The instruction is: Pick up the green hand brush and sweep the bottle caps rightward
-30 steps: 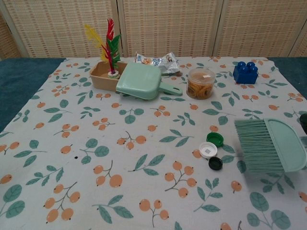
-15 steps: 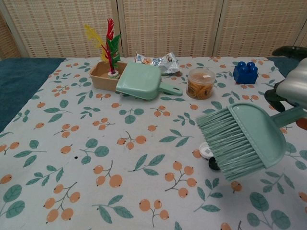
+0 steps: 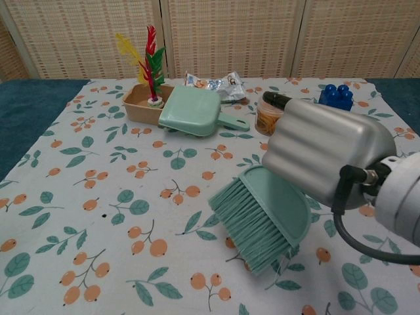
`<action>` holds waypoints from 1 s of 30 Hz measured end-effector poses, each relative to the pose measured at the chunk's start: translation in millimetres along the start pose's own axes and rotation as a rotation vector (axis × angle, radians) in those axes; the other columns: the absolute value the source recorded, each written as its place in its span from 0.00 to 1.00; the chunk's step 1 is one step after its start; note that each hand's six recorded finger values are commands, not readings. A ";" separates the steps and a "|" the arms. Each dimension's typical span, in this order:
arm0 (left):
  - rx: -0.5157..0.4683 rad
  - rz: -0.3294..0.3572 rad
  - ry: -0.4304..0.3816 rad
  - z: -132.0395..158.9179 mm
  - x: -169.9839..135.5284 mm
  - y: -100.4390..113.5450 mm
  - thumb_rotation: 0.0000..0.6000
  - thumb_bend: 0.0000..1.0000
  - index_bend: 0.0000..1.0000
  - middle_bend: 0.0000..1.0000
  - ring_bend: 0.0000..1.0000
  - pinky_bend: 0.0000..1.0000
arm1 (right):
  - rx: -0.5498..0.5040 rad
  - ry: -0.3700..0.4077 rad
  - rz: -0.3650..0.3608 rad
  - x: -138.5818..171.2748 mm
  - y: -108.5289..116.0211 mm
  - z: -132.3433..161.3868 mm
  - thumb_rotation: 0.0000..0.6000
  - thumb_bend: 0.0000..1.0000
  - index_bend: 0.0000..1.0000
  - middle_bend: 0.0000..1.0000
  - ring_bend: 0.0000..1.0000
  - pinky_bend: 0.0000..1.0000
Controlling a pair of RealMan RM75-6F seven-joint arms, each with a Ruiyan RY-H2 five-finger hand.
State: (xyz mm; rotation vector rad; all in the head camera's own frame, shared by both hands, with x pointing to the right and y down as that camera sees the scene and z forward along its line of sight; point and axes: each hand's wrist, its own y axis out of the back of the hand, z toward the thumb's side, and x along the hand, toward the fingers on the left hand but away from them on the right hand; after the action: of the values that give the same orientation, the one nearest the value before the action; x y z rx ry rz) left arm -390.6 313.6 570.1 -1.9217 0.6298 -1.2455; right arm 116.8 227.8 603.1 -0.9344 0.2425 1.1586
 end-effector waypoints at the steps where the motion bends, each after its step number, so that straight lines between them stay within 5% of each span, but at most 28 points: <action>1: -0.001 0.000 0.001 -0.3 0.0 0.0 1.00 0.37 0.00 0.00 0.00 0.13 | 0.006 0.000 0.004 -0.7 -0.4 0.5 1.00 0.53 0.98 0.77 0.51 0.00; 14: -0.001 -0.004 0.019 -5.1 3.1 -0.8 1.00 0.36 0.00 0.00 0.00 0.13 | 0.137 0.009 0.099 -26.3 -38.7 15.7 1.00 0.53 0.98 0.77 0.51 0.00; 30: 0.011 -0.016 0.050 -10.8 11.0 -5.4 1.00 0.36 0.00 0.00 0.00 0.13 | 0.223 -0.007 0.164 -40.5 -83.9 -7.0 1.00 0.53 0.98 0.77 0.51 0.00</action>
State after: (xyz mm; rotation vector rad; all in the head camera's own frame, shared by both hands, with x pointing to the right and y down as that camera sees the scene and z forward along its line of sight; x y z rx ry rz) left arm -396.0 305.4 583.1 -1.8954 0.6335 -1.3077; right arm 173.9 188.2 665.6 -0.7239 0.4403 1.2563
